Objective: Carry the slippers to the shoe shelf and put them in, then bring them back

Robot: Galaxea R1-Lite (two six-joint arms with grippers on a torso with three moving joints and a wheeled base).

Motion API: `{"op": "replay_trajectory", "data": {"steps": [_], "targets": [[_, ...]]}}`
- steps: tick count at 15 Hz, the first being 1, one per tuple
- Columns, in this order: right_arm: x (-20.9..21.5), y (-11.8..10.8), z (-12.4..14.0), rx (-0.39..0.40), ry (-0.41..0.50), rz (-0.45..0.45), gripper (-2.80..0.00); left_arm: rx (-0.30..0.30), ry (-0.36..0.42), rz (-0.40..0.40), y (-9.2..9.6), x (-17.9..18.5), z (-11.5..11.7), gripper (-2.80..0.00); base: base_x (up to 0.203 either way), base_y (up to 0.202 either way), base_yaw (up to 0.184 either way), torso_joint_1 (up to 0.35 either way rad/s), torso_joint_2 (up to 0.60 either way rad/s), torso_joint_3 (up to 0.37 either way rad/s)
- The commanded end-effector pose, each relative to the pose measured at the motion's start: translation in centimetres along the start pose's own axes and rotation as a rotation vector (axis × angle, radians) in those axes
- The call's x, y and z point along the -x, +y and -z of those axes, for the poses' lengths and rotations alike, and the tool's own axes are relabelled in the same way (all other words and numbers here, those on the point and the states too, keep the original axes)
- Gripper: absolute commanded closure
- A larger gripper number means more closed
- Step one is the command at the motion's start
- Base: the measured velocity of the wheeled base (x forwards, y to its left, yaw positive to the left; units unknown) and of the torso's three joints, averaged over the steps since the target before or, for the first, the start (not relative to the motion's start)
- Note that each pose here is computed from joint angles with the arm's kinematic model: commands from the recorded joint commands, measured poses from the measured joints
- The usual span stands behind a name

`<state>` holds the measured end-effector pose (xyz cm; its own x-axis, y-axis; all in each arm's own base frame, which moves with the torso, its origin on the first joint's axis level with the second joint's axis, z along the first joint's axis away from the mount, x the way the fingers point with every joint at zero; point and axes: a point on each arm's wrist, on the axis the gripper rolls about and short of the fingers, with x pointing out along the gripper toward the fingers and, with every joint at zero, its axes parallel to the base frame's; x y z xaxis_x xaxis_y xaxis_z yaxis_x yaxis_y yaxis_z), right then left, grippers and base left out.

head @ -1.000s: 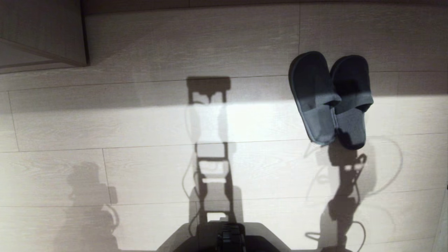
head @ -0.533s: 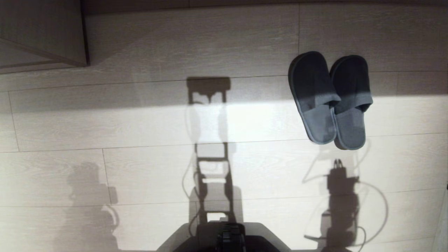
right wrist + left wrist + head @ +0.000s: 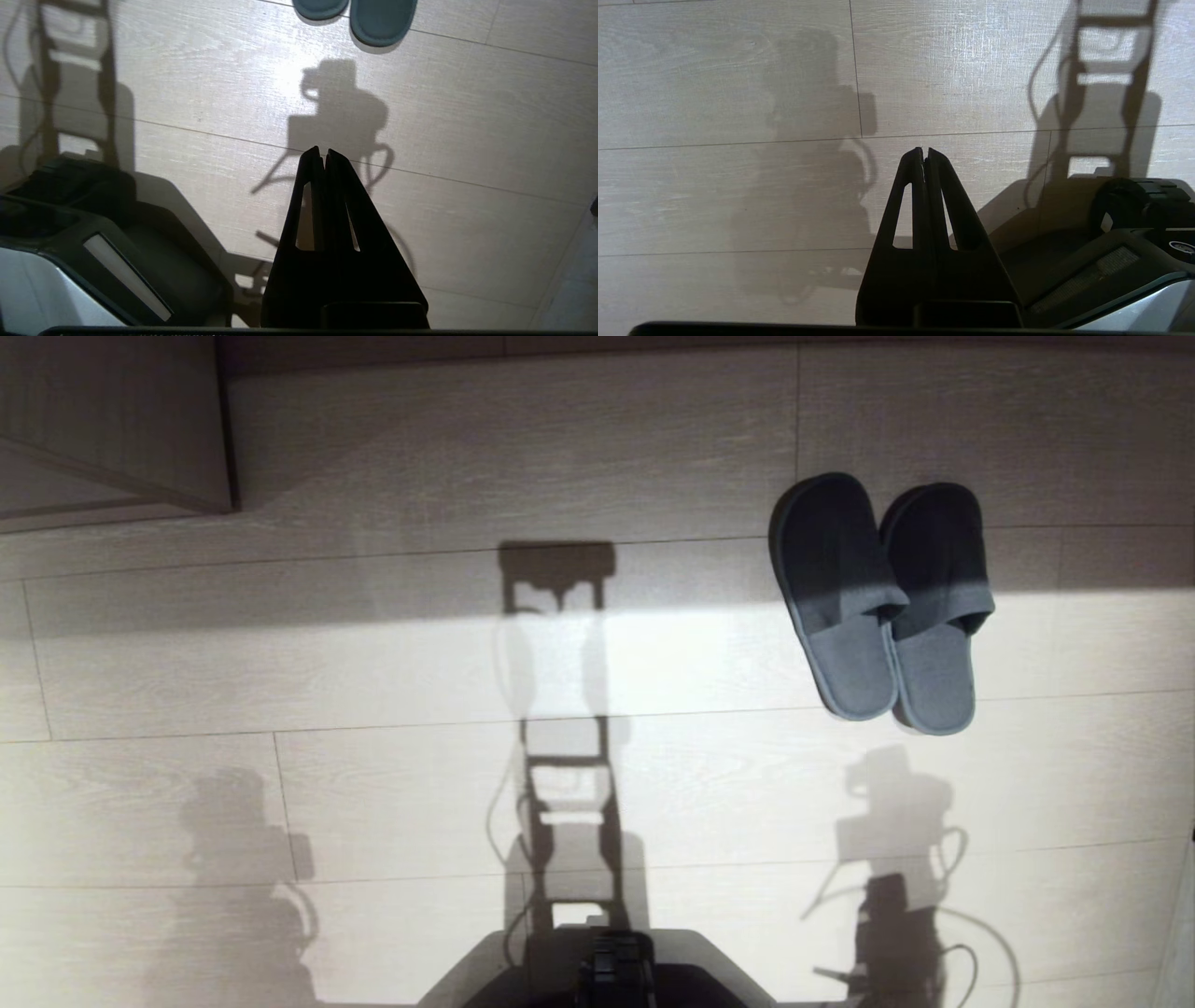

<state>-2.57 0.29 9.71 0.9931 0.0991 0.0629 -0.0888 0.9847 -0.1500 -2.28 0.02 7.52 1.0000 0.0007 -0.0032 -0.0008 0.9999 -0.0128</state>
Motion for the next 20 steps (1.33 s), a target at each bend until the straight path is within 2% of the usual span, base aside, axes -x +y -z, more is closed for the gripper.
{"op": "replay_trajectory", "data": {"steps": [1, 3, 5, 8, 20], "targets": [[0.0, 0.1, 1.1, -0.002, 0.001, 0.018, 0.0, -0.002, 0.001, -0.001, 0.0, 0.0, 0.0, 0.0, 0.0, 0.0, 0.0, 0.0, 0.0, 0.0], [-0.1, 0.1, 2.2, -0.027, 0.073, 0.076, 0.0, -0.004, 0.001, 0.001, 0.0, 0.0, 0.0, 0.0, 0.0, 0.0, 0.0, 0.0, 0.0, 0.0], [-0.1, 0.1, 2.3, -0.071, 0.073, 0.084, 0.0, -0.004, 0.001, 0.001, 0.0, 0.0, 0.0, 0.0, 0.0, 0.0, 0.0, 0.0, 0.0, 0.0], [-0.1, 0.1, 2.3, -0.093, 0.072, 0.088, 0.0, 0.003, 0.001, -0.001, 0.0, 0.0, 0.0, 0.0, 0.0, 0.0, 0.0, 0.001, 0.0, 0.01], [-0.1, 0.1, 2.3, -0.092, 0.073, 0.089, 0.0, 0.003, 0.001, -0.001, 0.0, 0.0, 0.0, 0.0, 0.0, 0.0, 0.0, 0.001, 0.0, 0.186]]}}
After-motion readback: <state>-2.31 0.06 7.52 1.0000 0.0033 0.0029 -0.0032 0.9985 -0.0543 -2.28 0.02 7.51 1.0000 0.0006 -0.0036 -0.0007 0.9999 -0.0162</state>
